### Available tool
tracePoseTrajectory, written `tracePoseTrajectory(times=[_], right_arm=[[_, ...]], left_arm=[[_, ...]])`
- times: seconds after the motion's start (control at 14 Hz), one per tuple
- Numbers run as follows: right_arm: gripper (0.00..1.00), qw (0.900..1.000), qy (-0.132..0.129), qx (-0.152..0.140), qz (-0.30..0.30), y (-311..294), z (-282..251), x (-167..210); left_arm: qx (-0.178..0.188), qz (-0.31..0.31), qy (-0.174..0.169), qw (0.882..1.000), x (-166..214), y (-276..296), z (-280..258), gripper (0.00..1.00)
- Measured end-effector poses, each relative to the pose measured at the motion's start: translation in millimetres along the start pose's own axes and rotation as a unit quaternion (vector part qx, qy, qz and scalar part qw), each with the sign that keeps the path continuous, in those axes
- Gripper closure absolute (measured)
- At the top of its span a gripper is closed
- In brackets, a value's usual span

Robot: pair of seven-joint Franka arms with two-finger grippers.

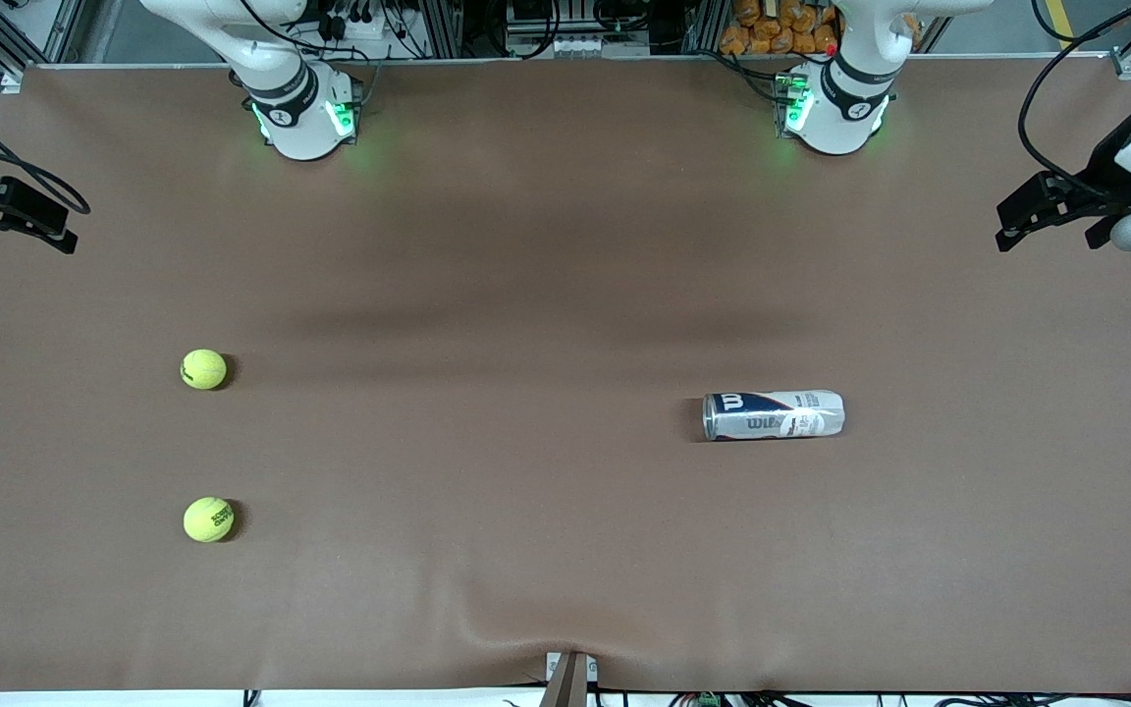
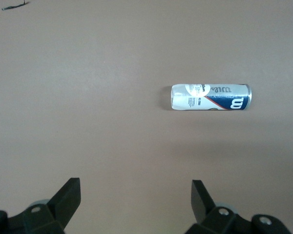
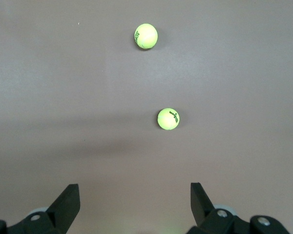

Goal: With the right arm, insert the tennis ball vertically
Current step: 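Reach the left gripper toward the Wilson can lying on its side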

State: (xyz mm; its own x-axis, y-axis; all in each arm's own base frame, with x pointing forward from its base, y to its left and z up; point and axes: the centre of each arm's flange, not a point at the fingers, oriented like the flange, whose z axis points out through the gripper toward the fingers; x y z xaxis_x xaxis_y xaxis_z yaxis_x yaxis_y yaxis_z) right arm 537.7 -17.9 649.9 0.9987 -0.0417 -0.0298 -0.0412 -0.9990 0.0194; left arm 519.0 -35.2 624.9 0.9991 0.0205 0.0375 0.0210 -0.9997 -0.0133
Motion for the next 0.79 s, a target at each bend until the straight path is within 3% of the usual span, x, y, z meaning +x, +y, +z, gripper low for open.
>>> tracePoseTrajectory(times=[0.43, 0.79], right_arm=[[0.0, 1.0, -0.003, 0.0, 0.0, 0, 4, 0], [0.0, 1.0, -0.005, 0.0, 0.0, 0, 6, 1]], left_arm=[[0.004, 0.01, -0.013, 1.0, 5, 9, 11, 0.0], [0.012, 0.055, -0.029, 0.998, 18, 48, 36, 0.0]])
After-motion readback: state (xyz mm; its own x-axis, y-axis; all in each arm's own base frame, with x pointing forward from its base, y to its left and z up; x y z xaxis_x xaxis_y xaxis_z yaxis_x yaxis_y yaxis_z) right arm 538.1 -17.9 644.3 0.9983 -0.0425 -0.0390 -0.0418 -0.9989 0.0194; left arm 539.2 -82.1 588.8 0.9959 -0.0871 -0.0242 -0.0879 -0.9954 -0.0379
